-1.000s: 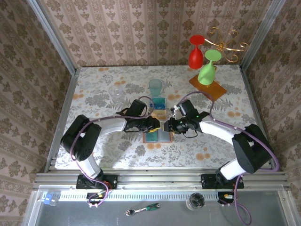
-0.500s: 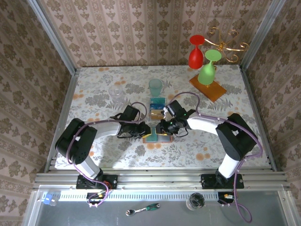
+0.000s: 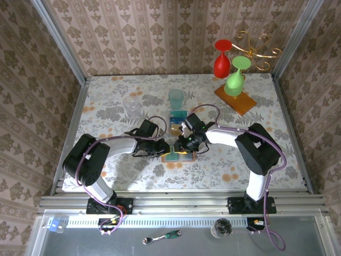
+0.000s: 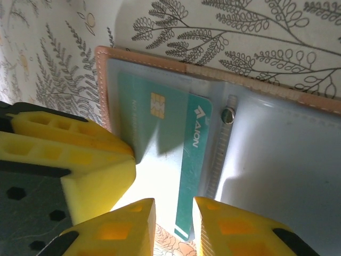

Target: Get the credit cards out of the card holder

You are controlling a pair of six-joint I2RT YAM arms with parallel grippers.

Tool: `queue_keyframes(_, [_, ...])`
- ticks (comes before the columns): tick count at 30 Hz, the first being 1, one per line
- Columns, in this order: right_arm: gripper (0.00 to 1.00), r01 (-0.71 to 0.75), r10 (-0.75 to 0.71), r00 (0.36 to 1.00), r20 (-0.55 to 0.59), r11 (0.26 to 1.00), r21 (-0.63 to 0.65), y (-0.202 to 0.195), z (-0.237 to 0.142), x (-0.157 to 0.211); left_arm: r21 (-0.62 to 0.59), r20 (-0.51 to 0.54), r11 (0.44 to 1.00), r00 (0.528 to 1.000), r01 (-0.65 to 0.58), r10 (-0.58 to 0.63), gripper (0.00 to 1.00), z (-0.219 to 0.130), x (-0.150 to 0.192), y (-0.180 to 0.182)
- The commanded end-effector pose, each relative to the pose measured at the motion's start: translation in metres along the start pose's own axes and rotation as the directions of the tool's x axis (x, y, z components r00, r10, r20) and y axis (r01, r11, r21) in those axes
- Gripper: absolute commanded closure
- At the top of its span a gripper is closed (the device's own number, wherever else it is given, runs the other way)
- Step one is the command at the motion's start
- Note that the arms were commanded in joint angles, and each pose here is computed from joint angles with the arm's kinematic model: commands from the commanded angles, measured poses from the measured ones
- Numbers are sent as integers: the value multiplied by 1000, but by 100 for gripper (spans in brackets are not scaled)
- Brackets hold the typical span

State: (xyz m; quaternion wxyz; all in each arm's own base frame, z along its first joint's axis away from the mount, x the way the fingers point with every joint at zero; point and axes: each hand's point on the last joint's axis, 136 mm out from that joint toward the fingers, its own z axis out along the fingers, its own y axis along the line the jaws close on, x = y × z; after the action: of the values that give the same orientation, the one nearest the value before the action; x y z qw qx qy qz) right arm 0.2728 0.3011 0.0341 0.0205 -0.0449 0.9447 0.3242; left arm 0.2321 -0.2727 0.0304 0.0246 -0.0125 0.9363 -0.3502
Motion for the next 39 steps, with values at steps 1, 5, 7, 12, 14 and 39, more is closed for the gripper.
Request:
queue_keyframes(1, [73, 8, -6, 999, -33, 999, 53, -6, 1, 5, -75, -26, 997, 999, 18, -20, 82, 3, 5, 21])
queue_keyframes(5, [75, 0, 1, 1000, -12, 991, 135, -23, -4, 7, -78, -27, 997, 999, 19, -21, 82, 3, 5, 22])
queue_keyframes(7, [75, -7, 8, 1000, -7, 987, 162, -31, -4, 8, -81, -29, 997, 999, 20, -23, 82, 4, 5, 23])
queue_keyframes(12, [75, -19, 19, 1000, 0, 988, 154, -37, -5, 9, -85, -34, 996, 999, 23, -26, 82, 5, 7, 25])
queue_keyframes(14, [75, -21, 21, 1000, 1, 991, 135, -36, -5, 9, -87, -35, 996, 999, 23, -26, 82, 5, 7, 25])
queue_keyframes(39, [74, -59, 53, 998, 42, 988, 142, -48, -25, 10, -46, -14, 999, 1000, 5, -6, 82, -1, -2, 7])
